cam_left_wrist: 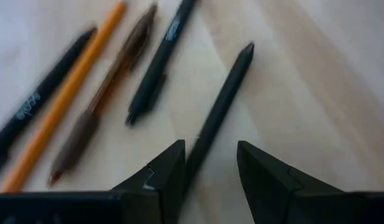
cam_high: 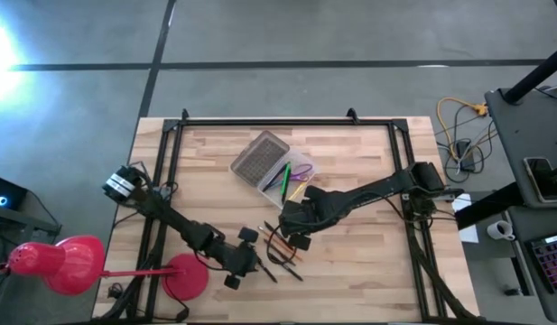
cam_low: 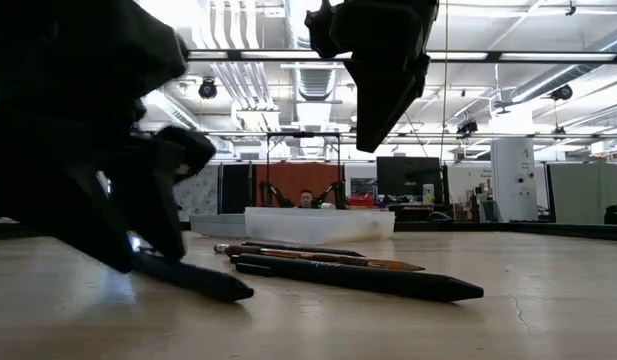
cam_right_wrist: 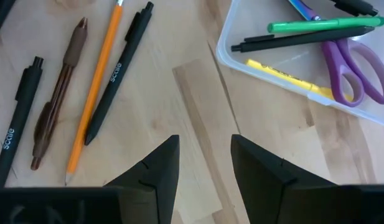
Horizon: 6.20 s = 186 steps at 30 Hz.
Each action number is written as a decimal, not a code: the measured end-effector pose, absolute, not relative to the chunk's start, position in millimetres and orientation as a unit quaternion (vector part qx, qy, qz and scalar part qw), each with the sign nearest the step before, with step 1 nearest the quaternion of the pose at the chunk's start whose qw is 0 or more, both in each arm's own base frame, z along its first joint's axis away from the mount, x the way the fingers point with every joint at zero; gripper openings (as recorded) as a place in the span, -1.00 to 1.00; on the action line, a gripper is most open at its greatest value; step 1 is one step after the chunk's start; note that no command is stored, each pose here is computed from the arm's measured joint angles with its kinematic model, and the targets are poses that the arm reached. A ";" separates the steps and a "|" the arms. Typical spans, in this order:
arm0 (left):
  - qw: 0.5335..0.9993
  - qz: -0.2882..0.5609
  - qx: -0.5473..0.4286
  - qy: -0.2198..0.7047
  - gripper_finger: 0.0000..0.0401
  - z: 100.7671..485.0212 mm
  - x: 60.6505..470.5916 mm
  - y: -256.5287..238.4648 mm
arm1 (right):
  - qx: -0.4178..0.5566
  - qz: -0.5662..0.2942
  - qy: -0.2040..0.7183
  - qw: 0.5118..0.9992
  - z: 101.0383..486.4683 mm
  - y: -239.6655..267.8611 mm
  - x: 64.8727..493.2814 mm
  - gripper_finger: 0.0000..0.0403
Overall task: Pick & place school supplies into a supply box
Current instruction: Put the black pen into the supply box
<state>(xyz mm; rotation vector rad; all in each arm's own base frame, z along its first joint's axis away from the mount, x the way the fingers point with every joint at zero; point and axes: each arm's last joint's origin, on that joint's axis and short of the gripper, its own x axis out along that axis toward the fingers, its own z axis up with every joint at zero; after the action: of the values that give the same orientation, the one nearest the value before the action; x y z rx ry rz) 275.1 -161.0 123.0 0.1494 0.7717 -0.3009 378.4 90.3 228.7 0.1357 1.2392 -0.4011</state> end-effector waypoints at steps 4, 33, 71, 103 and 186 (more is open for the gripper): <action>0.907 -0.145 0.063 0.390 -0.35 117.9 276.5 -151.6 | 0.062 -0.188 0.576 0.793 228.6 90.2 378.4 -0.33; 0.896 -0.050 -0.006 0.441 -0.94 153.7 261.1 -107.5 | 0.119 -0.232 0.539 0.801 243.0 80.2 374.3 -0.58; 0.849 0.240 -0.345 0.320 -0.48 189.2 354.3 87.7 | 0.214 -0.365 0.472 0.773 248.7 83.7 272.2 -0.70; 0.887 0.029 -0.430 0.164 -0.44 224.7 206.2 -56.4 | 0.280 -0.208 0.563 0.749 157.0 122.4 422.4 -0.31; 0.922 -0.103 -0.370 0.050 -0.44 275.6 161.3 -74.6 | 0.154 -0.308 0.514 0.786 185.6 91.9 429.0 -0.93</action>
<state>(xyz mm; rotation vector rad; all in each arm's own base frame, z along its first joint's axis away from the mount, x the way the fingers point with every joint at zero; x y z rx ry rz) 161.3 -74.6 275.6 -0.7598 0.1021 -0.2117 429.0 91.9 185.6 0.3321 1.1090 -0.6633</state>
